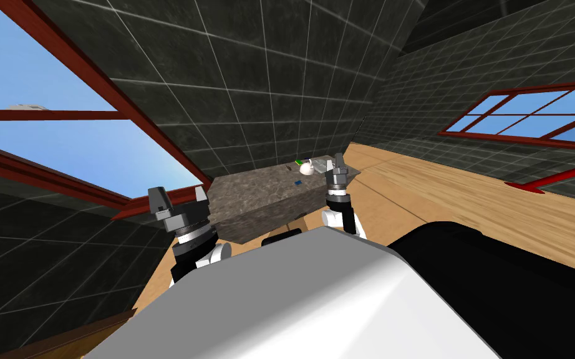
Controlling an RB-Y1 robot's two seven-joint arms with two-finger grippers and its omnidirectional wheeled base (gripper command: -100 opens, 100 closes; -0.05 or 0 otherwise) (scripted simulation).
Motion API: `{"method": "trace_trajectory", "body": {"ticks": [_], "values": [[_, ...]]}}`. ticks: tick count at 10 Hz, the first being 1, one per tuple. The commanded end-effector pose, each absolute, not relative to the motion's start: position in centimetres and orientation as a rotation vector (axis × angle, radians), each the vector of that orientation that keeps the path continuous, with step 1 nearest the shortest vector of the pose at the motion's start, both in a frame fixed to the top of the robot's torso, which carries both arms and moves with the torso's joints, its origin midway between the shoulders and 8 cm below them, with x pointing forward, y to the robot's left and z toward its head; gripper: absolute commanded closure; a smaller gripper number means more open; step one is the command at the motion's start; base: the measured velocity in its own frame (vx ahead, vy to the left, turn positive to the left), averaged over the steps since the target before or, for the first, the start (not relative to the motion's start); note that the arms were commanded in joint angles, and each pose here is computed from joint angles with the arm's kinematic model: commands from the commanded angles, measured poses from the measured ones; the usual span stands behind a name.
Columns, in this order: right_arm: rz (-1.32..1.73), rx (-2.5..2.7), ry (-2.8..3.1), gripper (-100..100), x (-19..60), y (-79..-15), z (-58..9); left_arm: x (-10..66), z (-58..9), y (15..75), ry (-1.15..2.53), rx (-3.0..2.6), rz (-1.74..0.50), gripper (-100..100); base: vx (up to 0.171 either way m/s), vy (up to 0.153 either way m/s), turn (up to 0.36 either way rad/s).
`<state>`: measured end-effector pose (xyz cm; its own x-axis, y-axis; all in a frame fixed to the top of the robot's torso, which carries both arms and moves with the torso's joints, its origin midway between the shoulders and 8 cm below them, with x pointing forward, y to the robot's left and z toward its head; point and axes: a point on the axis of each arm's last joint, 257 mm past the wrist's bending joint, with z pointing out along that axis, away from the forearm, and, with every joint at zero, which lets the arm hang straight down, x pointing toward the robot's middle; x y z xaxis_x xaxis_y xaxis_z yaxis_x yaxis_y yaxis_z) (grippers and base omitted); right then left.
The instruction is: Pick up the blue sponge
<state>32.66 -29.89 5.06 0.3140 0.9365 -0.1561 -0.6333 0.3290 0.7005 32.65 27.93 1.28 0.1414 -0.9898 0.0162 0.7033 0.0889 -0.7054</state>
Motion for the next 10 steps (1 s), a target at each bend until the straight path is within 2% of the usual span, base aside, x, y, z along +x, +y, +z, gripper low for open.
{"method": "trace_trajectory", "body": {"ticks": [1, 10], "values": [[1.100, 0.548, 0.661, -100, 33.0, -29.5, 4.7, 32.7, 1.3, 27.9, 0.545, -0.654, -1.356, 0, -0.025, 0.004, 0.022], [0.921, 0.328, 0.952, -100, 35.6, -28.9, -0.1, 32.7, 1.3, 27.9, 0.545, -0.654, -1.356, 0, -0.066, 0.010, 0.060]]}}
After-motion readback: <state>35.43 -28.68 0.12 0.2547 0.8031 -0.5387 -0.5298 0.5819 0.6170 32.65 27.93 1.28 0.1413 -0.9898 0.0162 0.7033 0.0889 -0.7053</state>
